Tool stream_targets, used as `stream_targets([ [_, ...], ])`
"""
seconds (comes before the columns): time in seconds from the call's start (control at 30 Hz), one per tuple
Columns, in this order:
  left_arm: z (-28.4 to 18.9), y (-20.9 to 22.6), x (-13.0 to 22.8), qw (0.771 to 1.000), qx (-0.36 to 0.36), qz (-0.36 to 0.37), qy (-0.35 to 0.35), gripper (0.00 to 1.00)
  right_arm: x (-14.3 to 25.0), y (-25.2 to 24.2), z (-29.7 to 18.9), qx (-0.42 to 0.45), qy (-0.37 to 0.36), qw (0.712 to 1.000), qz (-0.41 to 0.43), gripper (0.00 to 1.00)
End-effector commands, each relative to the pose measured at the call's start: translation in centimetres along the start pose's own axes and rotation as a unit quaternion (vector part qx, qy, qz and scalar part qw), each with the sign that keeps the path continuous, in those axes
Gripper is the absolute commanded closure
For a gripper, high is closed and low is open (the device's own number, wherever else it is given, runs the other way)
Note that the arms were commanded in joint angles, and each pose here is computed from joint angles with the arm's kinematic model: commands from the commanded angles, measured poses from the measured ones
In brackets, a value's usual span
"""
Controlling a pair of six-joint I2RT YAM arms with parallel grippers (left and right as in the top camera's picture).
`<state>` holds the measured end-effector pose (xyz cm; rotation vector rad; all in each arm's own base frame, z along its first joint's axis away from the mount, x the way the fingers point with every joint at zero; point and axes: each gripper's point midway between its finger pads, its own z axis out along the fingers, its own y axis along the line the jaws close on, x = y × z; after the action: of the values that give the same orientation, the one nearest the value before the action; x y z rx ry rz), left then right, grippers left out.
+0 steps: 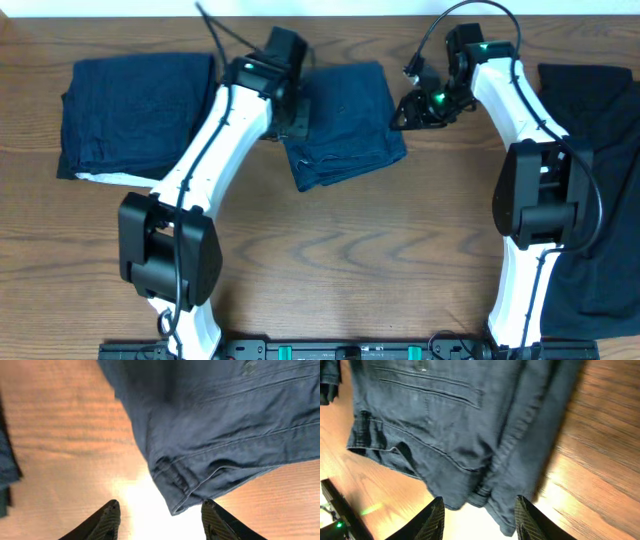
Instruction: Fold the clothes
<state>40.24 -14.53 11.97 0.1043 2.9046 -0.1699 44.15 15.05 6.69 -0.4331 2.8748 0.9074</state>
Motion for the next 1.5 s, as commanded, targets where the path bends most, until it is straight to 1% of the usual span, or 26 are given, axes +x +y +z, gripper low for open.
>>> stream_targets([
  [0.0, 1.2, 1.2, 1.1, 0.997, 0.046, -0.057, 0.040, 0.45, -0.6, 2.3, -0.2, -0.020, -0.010, 1.000, -0.020, 0.54],
  [0.1, 1.4, 2.1, 1.4, 0.993, 0.064, -0.081, 0.050, 0.45, -0.7, 2.5, 0.2, -0.021, -0.009, 0.999, -0.024, 0.52],
  [0.2, 1.6, 3.2, 1.4, 0.991, 0.067, -0.099, 0.054, 0.45, -0.6, 2.6, 0.7, -0.022, -0.007, 0.999, -0.027, 0.52],
  [0.33, 1.7, 3.4, 1.6, 0.991, 0.065, -0.101, 0.056, 0.45, 0.1, 1.4, 1.8, -0.001, 0.002, 1.000, -0.013, 0.52],
  [0.57, 1.8, 3.4, 1.3, 0.992, 0.067, -0.100, 0.049, 0.45, 1.6, -0.4, 4.7, -0.001, -0.001, 1.000, 0.020, 0.50],
  [0.77, 1.8, 3.4, 1.2, 0.992, 0.067, -0.099, 0.047, 0.45, 2.5, -0.5, 6.5, -0.035, -0.010, 0.999, 0.033, 0.50],
  [0.97, 1.8, 3.4, 1.2, 0.992, 0.067, -0.100, 0.048, 0.45, 1.9, 0.4, 6.0, -0.073, -0.020, 0.996, 0.055, 0.55],
  [1.07, 1.8, 3.4, 1.3, 0.992, 0.066, -0.100, 0.050, 0.45, 1.4, 0.5, 5.2, -0.094, -0.029, 0.993, 0.065, 0.55],
  [1.2, 1.8, 3.4, 1.3, 0.992, 0.066, -0.100, 0.050, 0.45, 1.2, -0.6, 4.6, -0.090, -0.034, 0.987, 0.127, 0.54],
  [1.3, 1.8, 3.4, 1.3, 0.992, 0.066, -0.100, 0.050, 0.45, 1.3, -1.8, 4.6, -0.064, -0.034, 0.982, 0.174, 0.53],
  [1.47, 1.8, 3.4, 1.3, 0.992, 0.066, -0.100, 0.050, 0.45, 1.2, -1.7, 5.1, -0.050, -0.033, 0.983, 0.173, 0.50],
])
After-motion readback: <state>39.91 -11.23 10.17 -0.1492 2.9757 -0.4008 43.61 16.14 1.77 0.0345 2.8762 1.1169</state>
